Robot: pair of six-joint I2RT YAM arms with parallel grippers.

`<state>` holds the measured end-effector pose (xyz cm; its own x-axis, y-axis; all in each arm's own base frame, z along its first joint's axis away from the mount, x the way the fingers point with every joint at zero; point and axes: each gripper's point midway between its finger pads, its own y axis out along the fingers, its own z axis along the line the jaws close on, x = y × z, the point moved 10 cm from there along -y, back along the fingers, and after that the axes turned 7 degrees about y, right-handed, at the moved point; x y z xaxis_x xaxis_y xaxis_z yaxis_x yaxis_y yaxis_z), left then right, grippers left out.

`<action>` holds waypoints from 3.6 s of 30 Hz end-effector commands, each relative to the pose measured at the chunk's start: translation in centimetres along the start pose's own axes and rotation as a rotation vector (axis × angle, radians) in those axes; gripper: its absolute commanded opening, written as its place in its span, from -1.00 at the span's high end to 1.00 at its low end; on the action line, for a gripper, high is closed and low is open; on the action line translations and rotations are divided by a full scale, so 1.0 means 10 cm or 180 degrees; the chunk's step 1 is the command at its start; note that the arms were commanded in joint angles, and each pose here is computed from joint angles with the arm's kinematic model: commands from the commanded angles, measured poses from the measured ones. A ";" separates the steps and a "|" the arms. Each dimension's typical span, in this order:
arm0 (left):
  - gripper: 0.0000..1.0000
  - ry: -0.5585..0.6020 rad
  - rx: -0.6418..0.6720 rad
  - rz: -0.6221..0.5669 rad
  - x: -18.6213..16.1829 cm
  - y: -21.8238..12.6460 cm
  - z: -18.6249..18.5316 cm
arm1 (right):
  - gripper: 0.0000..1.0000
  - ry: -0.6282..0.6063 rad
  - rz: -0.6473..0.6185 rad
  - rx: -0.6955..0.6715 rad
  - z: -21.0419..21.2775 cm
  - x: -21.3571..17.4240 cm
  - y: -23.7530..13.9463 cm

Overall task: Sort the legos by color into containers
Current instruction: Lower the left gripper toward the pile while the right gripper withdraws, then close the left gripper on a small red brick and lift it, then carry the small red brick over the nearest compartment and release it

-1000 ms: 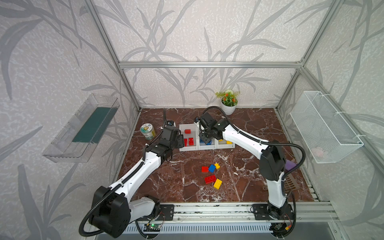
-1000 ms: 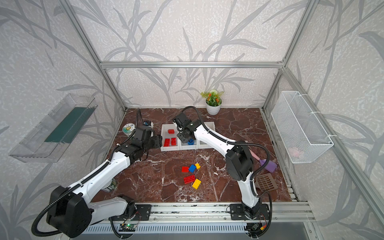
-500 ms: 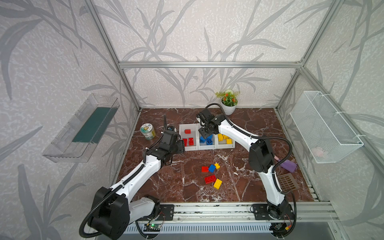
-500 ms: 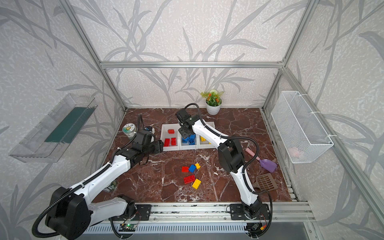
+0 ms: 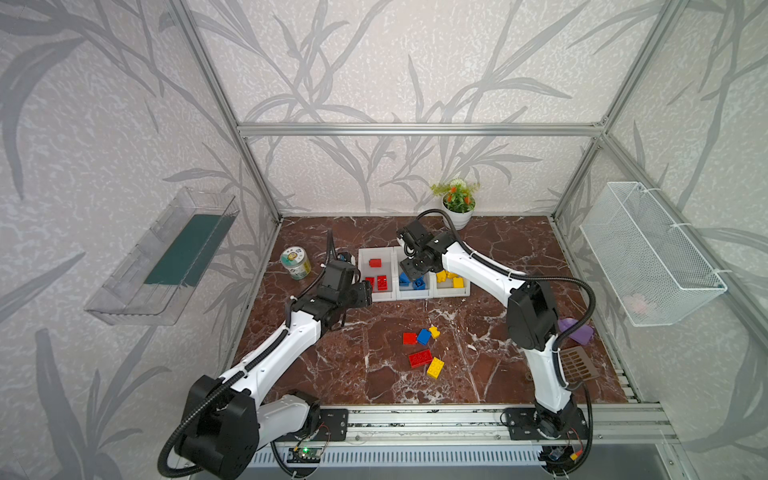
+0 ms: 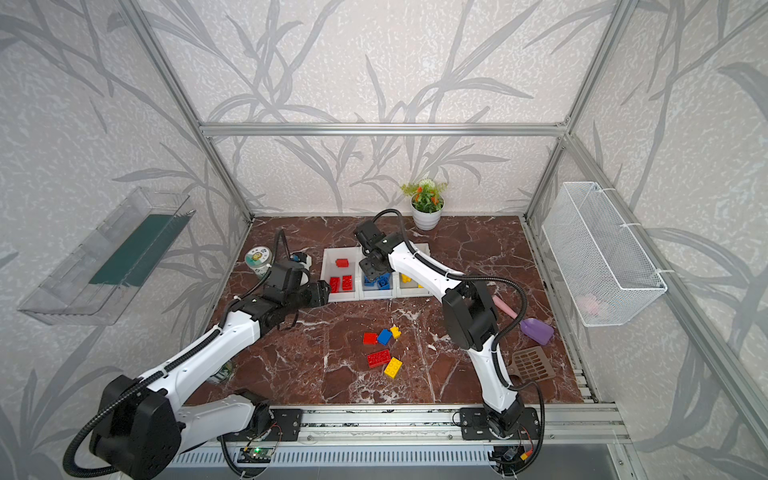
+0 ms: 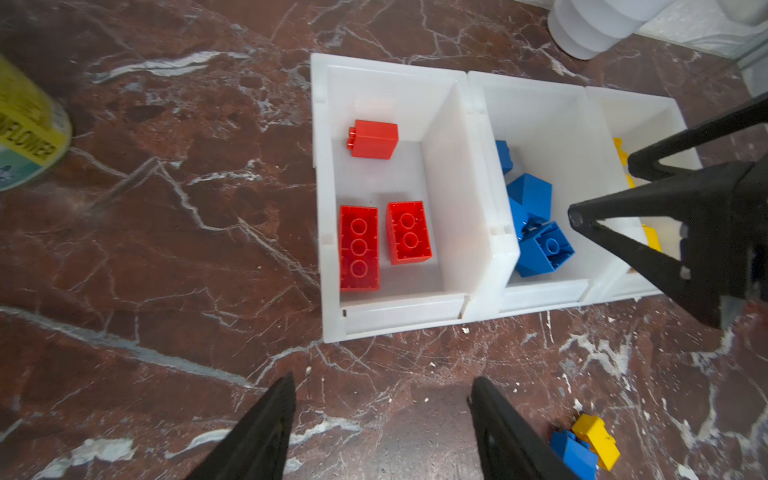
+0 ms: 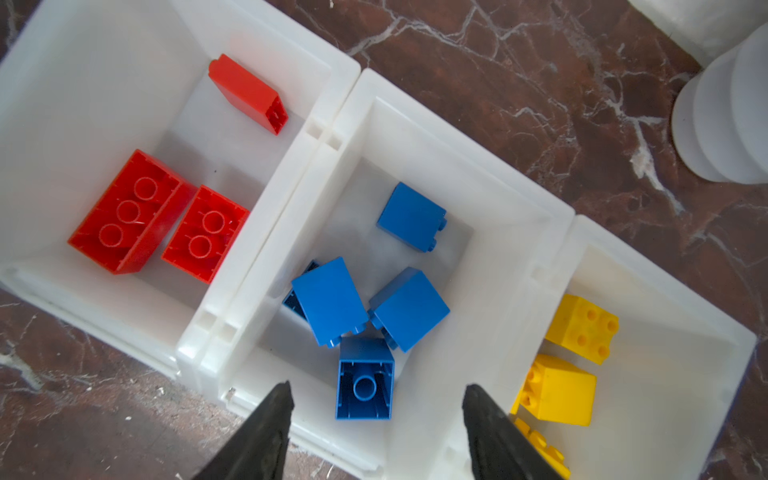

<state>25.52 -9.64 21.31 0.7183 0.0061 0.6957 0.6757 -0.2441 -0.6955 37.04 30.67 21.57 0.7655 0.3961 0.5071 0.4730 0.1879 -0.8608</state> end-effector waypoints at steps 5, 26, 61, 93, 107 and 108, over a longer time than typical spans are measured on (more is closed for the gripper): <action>-0.40 0.0216 -0.0451 0.0076 -0.06 -0.03 -0.15 | -0.33 0.0258 -0.0421 0.0020 -0.15 -0.07 -0.64; -0.48 0.0642 -0.0740 0.1197 -0.68 0.32 -0.78 | -0.35 0.1171 -0.0611 -0.0221 -0.75 -1.30 -1.09; -0.38 0.1061 -0.0146 0.2009 -0.92 0.74 -1.12 | -0.36 0.1281 -0.0475 -0.0282 -0.81 -1.58 -1.06; 0.08 0.1133 -0.0218 0.1982 -0.95 0.73 -1.12 | -0.36 0.1315 -0.0368 -0.0269 -0.80 -1.61 -1.02; 0.11 0.1075 -0.0008 0.1053 0.11 0.31 -0.97 | -0.36 0.1289 -0.0433 -0.0314 -0.82 -1.58 -1.07; 0.10 0.1017 0.0012 0.0964 0.21 0.30 -0.91 | -0.36 0.1284 -0.0438 -0.0315 -0.82 -1.57 -1.08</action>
<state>26.21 -21.02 19.49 0.8253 -0.3865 0.4117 0.3541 -0.2137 -0.9105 23.52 15.48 22.40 0.8058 -0.0012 0.5923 0.5874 0.1293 -0.7989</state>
